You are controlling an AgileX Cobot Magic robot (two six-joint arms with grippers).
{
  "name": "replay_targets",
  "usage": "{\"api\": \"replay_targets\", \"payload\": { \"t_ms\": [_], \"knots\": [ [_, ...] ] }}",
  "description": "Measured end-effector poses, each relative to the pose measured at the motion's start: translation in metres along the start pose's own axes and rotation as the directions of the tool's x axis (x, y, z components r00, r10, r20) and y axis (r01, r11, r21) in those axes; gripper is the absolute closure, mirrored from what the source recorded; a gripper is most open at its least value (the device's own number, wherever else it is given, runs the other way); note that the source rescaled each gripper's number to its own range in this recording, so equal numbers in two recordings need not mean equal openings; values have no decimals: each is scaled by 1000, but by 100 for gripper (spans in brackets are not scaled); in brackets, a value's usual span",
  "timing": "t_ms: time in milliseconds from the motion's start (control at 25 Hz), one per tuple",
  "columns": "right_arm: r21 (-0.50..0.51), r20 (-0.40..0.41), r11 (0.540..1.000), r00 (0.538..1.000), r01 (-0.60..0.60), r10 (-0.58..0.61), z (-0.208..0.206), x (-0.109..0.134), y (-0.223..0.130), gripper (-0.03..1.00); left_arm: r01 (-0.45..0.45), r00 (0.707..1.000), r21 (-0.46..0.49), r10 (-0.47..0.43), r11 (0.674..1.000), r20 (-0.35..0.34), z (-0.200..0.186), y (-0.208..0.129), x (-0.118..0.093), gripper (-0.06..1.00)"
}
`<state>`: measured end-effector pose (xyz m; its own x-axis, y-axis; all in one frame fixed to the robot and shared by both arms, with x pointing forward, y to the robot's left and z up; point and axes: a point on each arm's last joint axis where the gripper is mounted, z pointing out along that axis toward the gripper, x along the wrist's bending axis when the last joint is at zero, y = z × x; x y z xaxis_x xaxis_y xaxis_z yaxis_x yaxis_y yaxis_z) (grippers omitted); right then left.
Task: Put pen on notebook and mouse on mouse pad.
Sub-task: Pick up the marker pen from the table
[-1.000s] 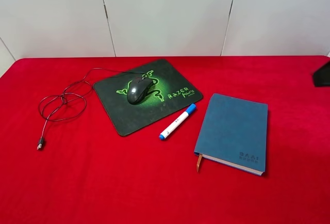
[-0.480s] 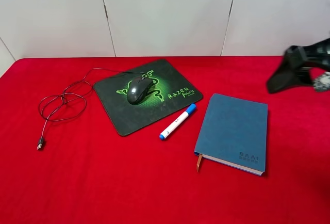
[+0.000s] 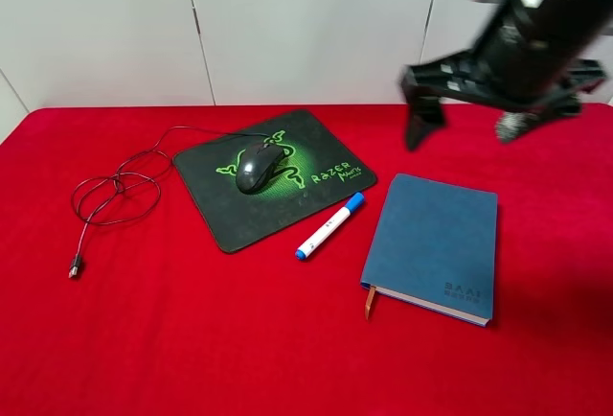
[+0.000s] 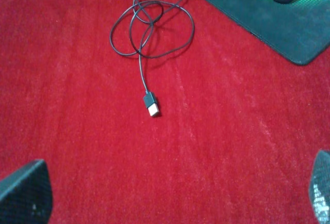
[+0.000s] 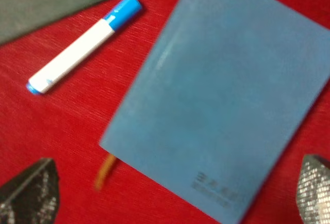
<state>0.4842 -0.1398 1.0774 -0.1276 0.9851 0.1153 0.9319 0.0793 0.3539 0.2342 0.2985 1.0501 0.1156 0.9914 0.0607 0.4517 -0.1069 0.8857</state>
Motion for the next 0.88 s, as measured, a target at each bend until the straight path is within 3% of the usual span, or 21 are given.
{"api": "replay_targets", "payload": {
  "t_ms": [320, 560, 880],
  "knots": [
    [69, 0, 986, 989, -149, 149, 36, 44, 19, -3, 0, 1000, -1, 0, 1000, 1, 0, 0, 0, -5],
    [145, 2, 953, 963, -267, 269, 69, 56, 20, -3, 0, 1000, -1, 0, 1000, 1, 0, 0, 0, -5],
    [208, 21, 923, 945, -322, 325, 109, 64, 18, -3, 0, 1000, -1, 0, 1000, 1, 0, 0, 0, -5]
  ]
}}
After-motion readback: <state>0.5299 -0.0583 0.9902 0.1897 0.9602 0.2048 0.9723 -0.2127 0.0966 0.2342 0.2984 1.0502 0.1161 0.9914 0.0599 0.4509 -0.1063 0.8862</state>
